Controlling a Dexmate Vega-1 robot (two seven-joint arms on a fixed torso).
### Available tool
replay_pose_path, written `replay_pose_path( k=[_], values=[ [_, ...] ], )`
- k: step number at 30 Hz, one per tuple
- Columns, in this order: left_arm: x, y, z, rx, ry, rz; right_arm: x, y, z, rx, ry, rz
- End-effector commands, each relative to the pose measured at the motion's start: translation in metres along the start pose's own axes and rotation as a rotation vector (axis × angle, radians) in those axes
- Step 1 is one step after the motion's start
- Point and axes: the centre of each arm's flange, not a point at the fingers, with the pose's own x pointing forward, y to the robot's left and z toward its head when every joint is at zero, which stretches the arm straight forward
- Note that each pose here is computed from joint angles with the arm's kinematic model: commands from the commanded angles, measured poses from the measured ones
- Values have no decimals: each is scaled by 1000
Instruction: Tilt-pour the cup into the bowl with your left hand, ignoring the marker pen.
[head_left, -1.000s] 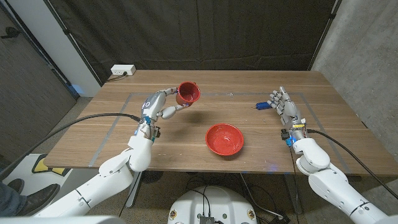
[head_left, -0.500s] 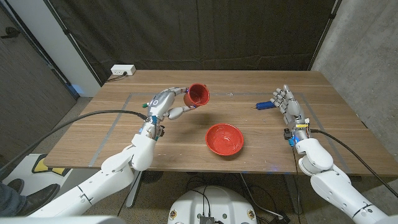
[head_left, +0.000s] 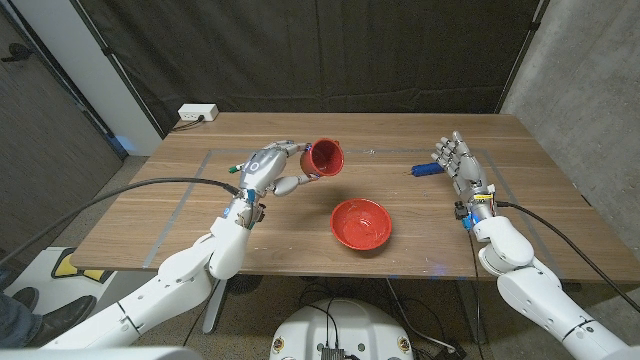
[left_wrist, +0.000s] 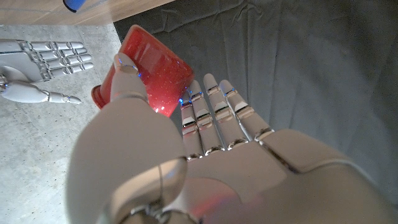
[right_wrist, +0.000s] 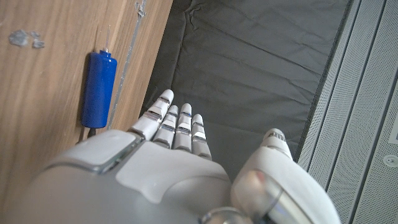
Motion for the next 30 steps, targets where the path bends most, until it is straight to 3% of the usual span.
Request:
replay_pose_path(
  k=[1,8,30],
  values=[
    [-2,7,9,82,-74,20,11,5,0,4,-2,24],
    [0,8,14,105,-134,29,14,8,-1,9,-5,29],
    [-12,9,29,212,-273,78,13,13,4,-2,-13,40]
  ],
)
